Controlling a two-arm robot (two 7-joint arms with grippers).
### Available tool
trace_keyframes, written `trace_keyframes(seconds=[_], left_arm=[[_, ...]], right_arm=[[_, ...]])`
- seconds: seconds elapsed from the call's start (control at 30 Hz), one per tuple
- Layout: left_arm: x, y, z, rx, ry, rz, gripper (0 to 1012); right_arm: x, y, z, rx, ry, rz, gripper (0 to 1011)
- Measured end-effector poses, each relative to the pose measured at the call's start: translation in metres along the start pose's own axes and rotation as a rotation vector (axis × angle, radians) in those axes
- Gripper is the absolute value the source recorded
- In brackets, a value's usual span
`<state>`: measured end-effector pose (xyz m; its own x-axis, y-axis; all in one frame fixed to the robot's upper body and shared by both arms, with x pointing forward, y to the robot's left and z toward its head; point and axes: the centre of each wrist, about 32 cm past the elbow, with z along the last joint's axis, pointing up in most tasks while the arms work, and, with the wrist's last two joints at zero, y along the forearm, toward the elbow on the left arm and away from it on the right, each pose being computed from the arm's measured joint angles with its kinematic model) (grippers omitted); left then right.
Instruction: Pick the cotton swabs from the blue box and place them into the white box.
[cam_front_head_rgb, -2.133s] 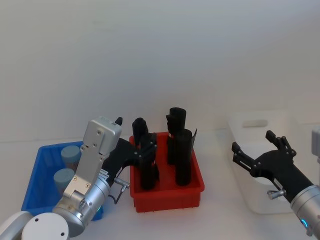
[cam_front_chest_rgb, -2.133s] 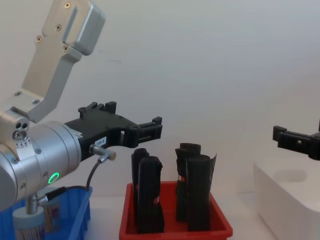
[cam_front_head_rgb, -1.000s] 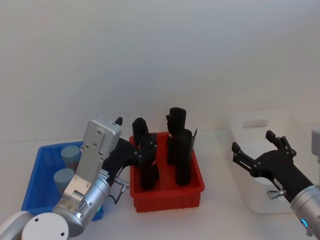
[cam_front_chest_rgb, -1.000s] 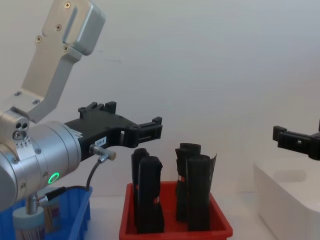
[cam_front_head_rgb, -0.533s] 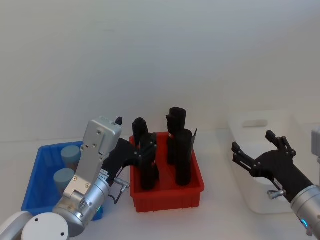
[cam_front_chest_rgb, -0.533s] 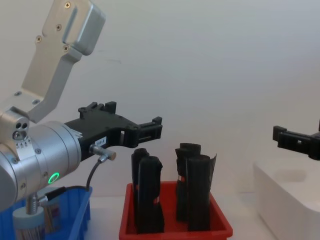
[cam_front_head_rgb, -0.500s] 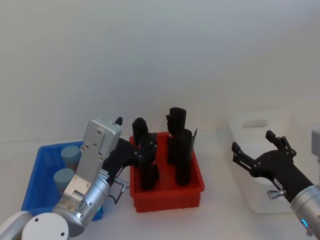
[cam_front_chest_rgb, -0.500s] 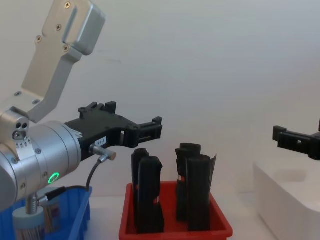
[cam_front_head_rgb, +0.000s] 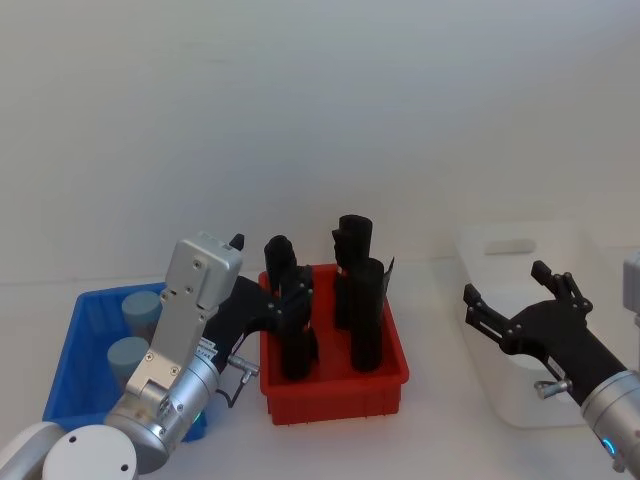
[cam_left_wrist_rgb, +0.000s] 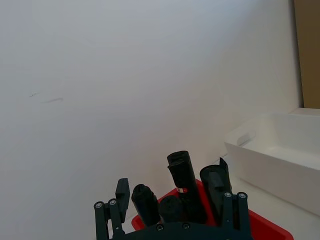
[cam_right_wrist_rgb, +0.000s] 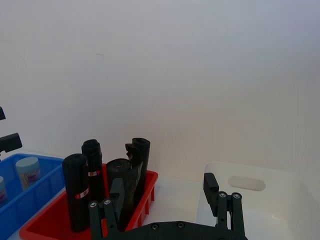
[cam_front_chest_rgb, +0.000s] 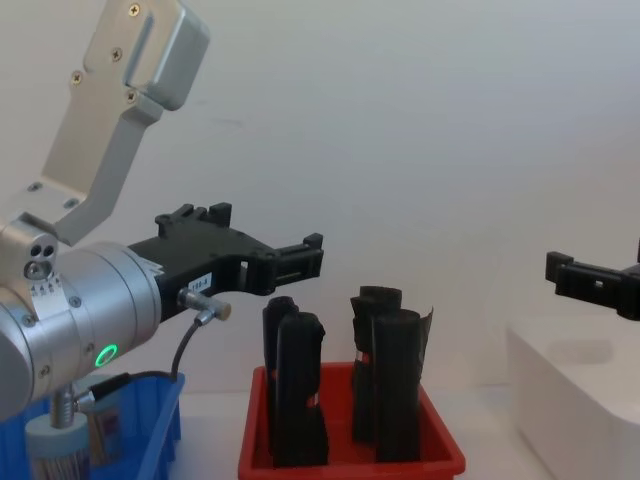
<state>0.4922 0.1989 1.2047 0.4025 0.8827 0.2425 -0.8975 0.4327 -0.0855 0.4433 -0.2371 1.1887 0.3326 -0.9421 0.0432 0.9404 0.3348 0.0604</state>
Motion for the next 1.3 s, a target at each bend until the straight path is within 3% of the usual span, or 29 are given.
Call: trace_keyframes(seconds=[0.37, 0.73, 1.0, 1.07, 1.3], left_arm=[[0.0094, -0.0004, 0.003, 0.033, -0.01, 0.036, 1004], [0.0244, -0.0041, 0.0049, 0.124, 0.013, 0.07, 1004], [0.0403, -0.0076, -0.0016, 0.229, 0.057, 0.099, 1004], [0.0416, -0.0077, -0.0024, 0.237, 0.061, 0.102, 1004], [0.0556, -0.0075, -0.0119, 0.303, 0.114, 0.141, 1004]], right_arm=[[0.0, 0.0, 0.0, 0.0, 0.0, 0.0, 1001], [0.0, 0.0, 0.0, 0.0, 0.0, 0.0, 1001], [0.0, 0.0, 0.0, 0.0, 0.0, 0.0, 1001], [0.0, 0.0, 0.0, 0.0, 0.0, 0.0, 1001], [0.0, 0.0, 0.0, 0.0, 0.0, 0.0, 1002]])
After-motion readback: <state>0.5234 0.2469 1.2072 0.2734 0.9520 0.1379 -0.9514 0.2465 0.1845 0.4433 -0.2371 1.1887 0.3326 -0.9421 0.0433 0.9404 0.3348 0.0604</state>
